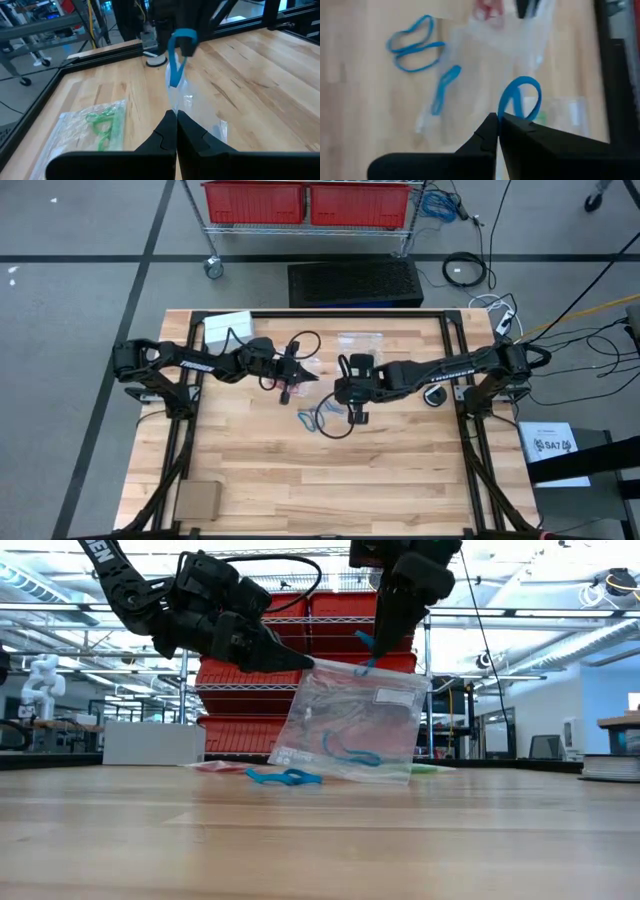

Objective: Sort rubber bands
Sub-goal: Put the blue rubber band into the bottom right transparent zip lock bag

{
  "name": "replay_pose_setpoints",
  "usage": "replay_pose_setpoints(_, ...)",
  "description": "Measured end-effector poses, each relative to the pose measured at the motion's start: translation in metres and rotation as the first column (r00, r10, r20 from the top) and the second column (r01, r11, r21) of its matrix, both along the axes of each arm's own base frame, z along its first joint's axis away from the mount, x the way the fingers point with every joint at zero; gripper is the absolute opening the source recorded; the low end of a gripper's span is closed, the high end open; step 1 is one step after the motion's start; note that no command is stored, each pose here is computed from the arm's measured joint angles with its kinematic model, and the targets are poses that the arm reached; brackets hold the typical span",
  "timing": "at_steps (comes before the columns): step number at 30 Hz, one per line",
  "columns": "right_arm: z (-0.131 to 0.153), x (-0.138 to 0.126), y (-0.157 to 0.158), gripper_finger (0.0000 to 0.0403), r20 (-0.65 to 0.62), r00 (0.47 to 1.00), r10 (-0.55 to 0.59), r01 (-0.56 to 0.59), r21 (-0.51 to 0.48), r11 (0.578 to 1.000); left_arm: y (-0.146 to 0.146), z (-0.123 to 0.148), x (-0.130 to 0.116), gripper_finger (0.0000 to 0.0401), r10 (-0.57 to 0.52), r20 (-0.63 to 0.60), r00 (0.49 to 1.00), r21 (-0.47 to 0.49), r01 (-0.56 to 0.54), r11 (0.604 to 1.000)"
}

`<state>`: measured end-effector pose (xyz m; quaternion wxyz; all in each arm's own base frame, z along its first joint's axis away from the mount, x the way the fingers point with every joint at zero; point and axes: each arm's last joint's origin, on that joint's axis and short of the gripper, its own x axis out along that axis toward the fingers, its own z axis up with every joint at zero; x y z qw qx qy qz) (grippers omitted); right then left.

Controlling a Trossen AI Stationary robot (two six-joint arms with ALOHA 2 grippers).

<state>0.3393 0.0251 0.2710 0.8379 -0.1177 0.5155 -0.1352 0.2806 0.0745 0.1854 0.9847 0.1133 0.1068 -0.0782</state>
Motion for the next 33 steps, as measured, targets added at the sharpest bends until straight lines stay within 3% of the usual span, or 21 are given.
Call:
replay_pose_setpoints(12, -0.002, 0.003, -0.021, 0.0000, 0.004, 1.000, -0.011, 0.010, 0.148, 0.989, -0.003, 0.000, 0.001, 0.0000, -0.039, 0.002, 0.999, -0.006, 0.039, 0.999)
replay_pose_setpoints(29, -0.007, 0.008, -0.030, 0.0000, 0.011, 0.999, -0.032, 0.028, 0.220, 0.975, -0.003, 0.001, 0.001, 0.0000, -0.024, 0.007, 1.000, 0.000, 0.024, 1.000)
replay_pose_setpoints(33, -0.013, 0.012, -0.035, 0.0003, -0.003, 0.999, -0.034, 0.034, 0.275, 0.961, -0.004, 0.001, 0.001, 0.0000, -0.028, 0.007, 1.000, 0.000, 0.028, 1.000)
